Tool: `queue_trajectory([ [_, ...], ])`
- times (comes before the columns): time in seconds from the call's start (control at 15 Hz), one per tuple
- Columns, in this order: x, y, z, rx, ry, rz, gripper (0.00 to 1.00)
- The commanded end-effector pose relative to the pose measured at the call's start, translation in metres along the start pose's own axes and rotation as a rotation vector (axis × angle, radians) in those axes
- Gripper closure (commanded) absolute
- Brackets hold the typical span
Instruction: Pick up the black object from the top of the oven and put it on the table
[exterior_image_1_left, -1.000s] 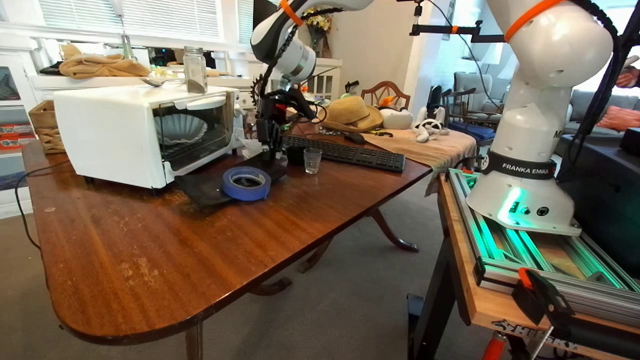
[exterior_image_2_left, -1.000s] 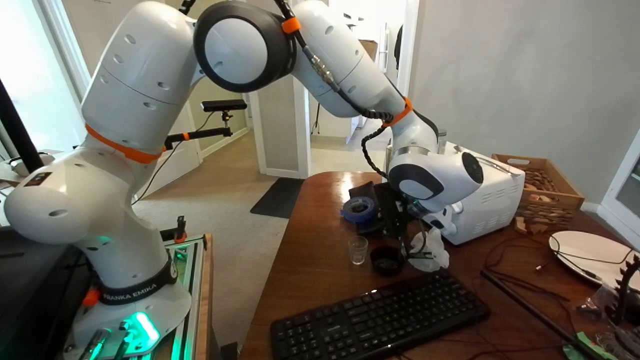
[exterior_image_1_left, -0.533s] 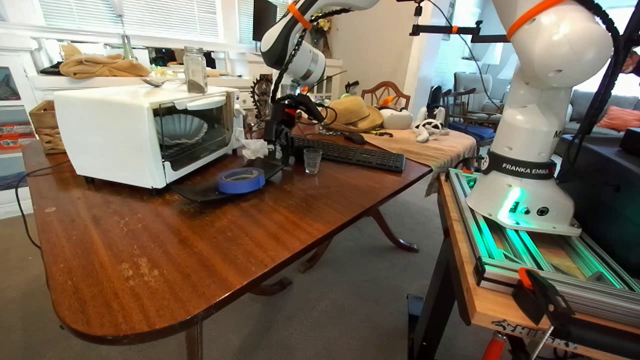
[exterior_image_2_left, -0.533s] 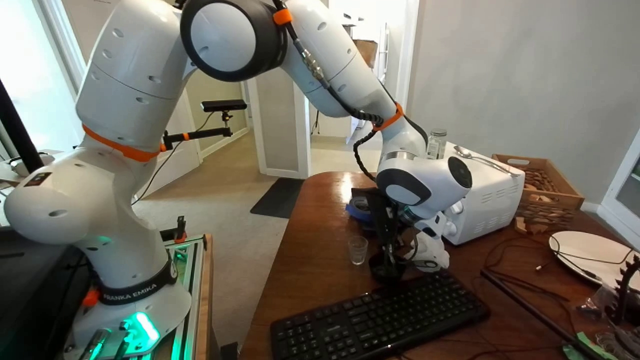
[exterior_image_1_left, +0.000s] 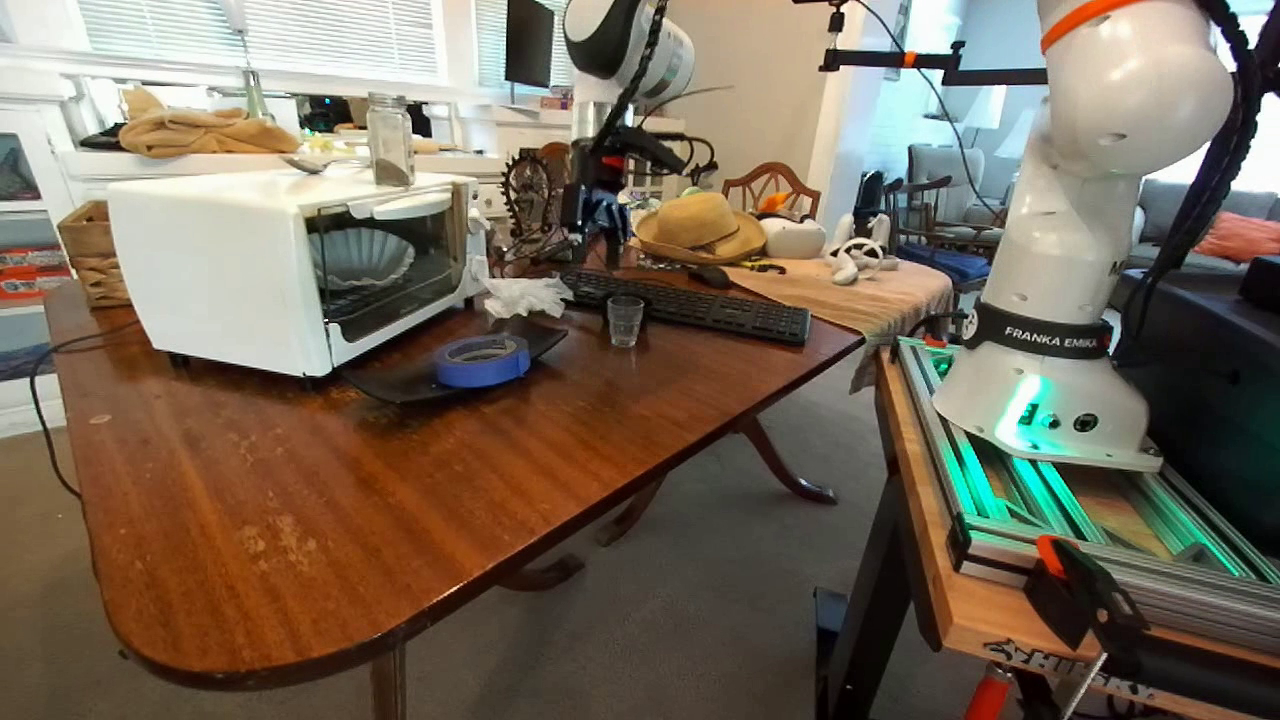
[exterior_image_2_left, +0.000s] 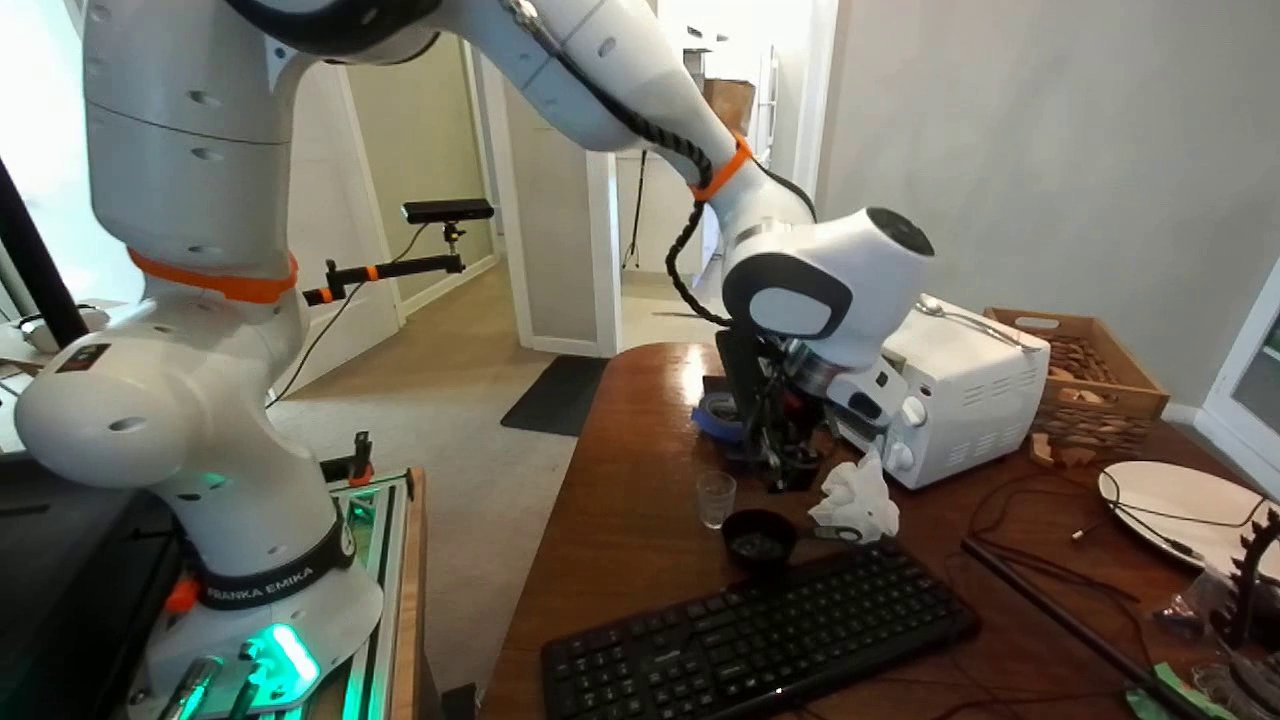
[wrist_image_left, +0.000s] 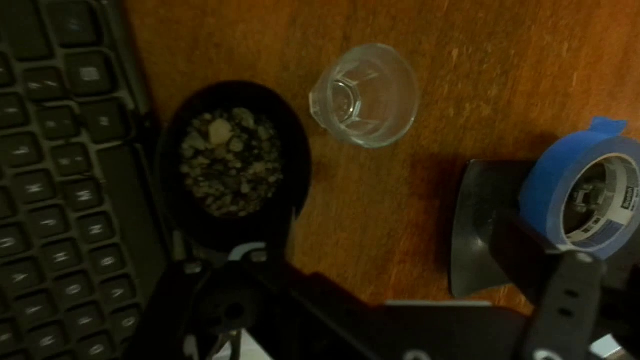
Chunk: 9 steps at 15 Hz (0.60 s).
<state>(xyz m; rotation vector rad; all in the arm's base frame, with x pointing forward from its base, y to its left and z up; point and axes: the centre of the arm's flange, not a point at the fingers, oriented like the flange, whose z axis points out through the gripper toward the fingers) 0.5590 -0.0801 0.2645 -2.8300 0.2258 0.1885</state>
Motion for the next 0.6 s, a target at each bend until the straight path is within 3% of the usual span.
queue_trajectory([
  [0.0, -0.049, -0.036, -0.065, -0.193, 0.014, 0.055, 0.00],
  [0.33, -0.089, -0.094, -0.114, -0.464, -0.006, 0.155, 0.00],
  [0.4, -0.067, -0.070, -0.108, -0.379, 0.015, 0.125, 0.00],
  [0.53, -0.080, -0.090, -0.119, -0.434, 0.024, 0.143, 0.00],
])
